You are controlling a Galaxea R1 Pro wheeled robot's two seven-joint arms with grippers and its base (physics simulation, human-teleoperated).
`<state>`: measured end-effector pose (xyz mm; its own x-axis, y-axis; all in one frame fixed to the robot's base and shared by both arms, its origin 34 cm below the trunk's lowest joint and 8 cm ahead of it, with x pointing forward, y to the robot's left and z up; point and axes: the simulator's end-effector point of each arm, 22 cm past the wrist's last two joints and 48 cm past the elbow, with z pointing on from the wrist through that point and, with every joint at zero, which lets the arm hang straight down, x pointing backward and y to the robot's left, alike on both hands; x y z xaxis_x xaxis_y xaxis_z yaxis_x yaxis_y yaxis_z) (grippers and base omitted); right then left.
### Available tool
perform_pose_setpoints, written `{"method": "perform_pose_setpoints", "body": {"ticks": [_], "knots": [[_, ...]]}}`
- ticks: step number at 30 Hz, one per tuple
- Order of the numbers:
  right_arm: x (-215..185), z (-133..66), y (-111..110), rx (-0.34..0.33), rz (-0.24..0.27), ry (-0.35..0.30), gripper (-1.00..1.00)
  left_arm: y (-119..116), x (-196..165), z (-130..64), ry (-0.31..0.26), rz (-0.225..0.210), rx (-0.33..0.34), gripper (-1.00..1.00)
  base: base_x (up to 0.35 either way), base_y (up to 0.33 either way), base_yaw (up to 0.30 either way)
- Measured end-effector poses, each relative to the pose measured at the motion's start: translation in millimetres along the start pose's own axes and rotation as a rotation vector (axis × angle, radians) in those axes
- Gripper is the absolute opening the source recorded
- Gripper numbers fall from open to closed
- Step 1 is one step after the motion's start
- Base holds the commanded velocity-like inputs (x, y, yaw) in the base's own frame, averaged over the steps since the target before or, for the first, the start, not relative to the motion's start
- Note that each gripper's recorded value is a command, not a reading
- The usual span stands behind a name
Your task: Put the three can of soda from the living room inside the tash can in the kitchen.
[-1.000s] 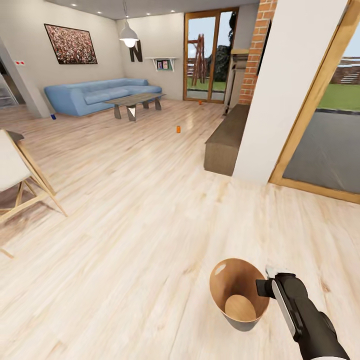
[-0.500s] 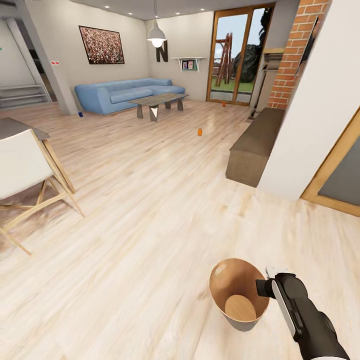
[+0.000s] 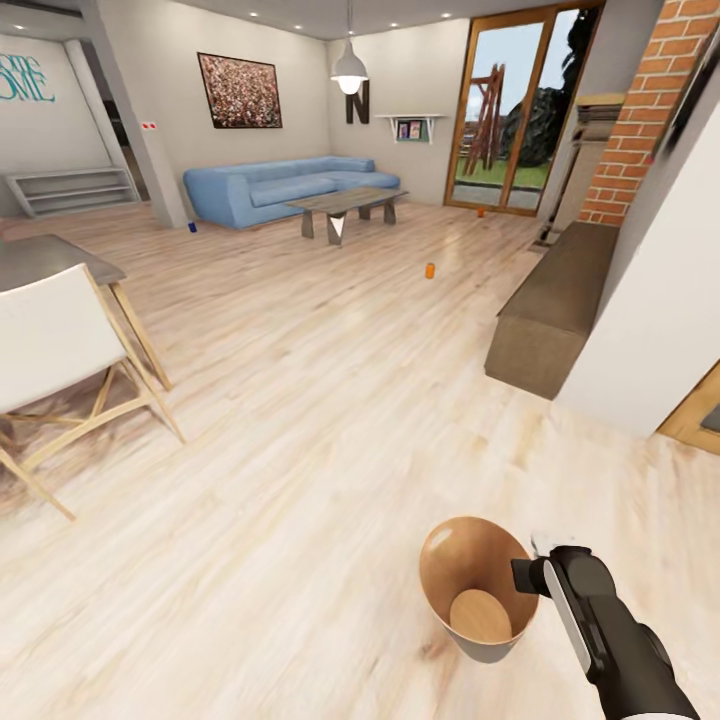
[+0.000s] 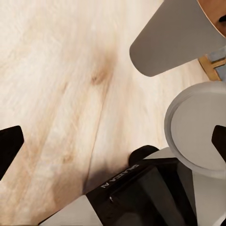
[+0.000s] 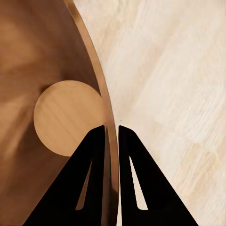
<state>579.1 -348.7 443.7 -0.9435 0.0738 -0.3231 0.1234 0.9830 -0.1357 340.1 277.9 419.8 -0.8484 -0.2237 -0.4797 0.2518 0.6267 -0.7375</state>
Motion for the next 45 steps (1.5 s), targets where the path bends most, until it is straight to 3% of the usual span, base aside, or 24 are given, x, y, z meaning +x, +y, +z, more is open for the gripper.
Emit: {"method": "perform_pose_setpoints", "body": {"ticks": [29,45], "knots": [[0.0,0.0,0.1,0.001,-0.002,0.0,-1.0,0.0,-0.1,0.0,0.0,0.0,0.0,1.0,0.347,0.0,0.006],[0.0,0.0,0.7,-0.001,-0.001,0.0,-1.0,0.0,-0.1,0.1,0.0,0.0,0.0,1.0,0.347,0.0,0.219]]}}
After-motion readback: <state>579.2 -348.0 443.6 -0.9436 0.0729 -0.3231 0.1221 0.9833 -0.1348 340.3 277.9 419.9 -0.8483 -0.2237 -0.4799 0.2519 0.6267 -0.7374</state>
